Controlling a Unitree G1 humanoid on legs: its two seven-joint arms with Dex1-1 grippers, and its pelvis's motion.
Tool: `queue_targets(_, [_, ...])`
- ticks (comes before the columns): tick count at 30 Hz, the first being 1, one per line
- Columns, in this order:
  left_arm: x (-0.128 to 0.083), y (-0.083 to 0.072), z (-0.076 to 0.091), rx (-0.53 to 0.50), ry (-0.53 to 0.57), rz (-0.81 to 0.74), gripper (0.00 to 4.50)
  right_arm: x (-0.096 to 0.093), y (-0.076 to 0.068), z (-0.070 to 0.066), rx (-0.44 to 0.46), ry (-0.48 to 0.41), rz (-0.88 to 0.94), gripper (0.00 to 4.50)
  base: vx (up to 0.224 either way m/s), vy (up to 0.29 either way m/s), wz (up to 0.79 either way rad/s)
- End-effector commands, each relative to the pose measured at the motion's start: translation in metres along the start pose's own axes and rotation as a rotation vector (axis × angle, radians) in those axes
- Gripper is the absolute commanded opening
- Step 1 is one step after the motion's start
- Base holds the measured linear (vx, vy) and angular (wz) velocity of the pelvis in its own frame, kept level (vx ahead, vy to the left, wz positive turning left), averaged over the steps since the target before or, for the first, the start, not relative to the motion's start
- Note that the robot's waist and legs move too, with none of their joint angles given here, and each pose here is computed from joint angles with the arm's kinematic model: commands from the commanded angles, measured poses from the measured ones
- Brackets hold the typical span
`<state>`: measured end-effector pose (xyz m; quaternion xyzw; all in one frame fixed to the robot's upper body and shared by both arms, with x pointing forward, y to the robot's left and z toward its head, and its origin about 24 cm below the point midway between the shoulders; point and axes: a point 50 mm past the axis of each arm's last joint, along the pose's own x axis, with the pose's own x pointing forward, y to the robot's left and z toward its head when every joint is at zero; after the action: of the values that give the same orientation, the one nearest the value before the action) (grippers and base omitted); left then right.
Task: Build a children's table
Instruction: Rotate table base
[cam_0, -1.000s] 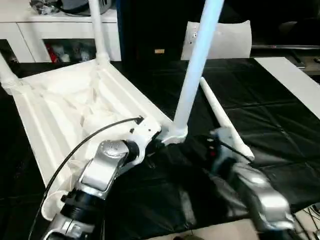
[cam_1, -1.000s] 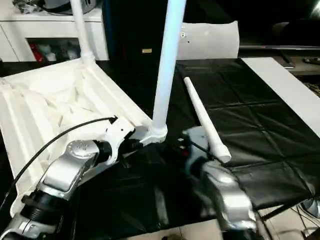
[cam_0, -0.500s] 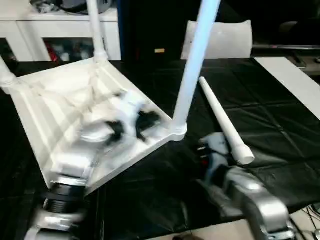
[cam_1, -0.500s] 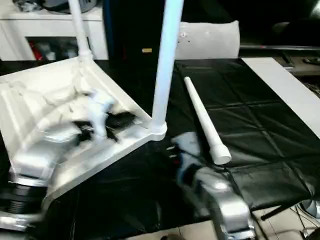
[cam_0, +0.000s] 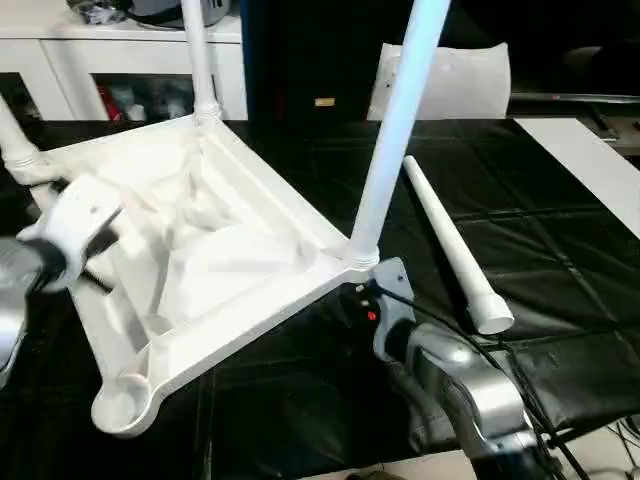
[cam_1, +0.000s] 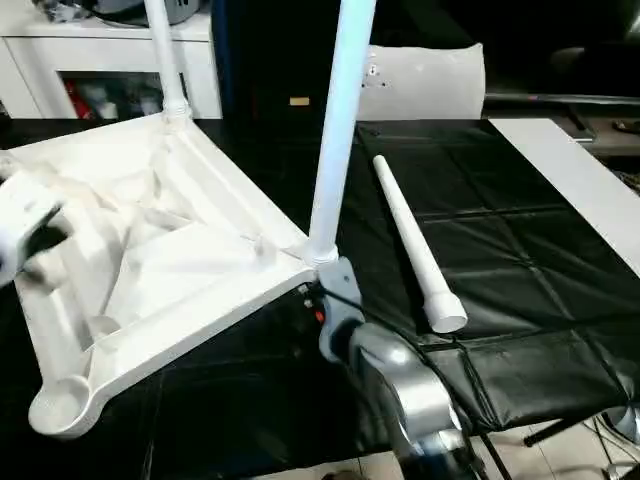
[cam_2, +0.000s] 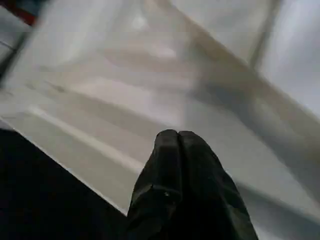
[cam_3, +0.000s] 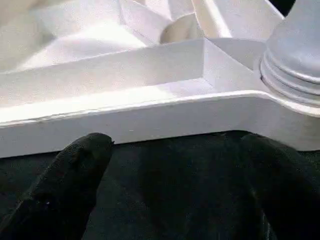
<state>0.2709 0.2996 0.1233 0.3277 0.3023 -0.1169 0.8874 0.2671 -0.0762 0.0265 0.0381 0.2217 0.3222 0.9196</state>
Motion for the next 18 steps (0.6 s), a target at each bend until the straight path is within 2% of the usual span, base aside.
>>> queue_targets(1, [0.002,-0.003,-0.008,0.071,0.070,-0.007,0.05,0.003,-0.002,0.002,-0.025,0.000,-0.010,4.50,0.000,0.000,0.00])
queue_targets(10, [-0.004,0.003,-0.019,0.177,0.177,0.037,0.05,0.009,-0.007,0.003,-0.053,0.008,-0.016,4.50,0.000,0.000,0.00])
queue_targets(12, [-0.004,0.000,-0.021,0.162,0.184,0.005,0.05,0.011,-0.008,0.003,-0.056,0.008,-0.015,4.50,0.000,0.000,0.00])
queue_targets(18, [-0.003,-0.031,-0.022,0.122,0.160,-0.240,0.05,0.014,-0.010,0.003,-0.060,0.008,-0.013,4.50,0.000,0.000,0.00])
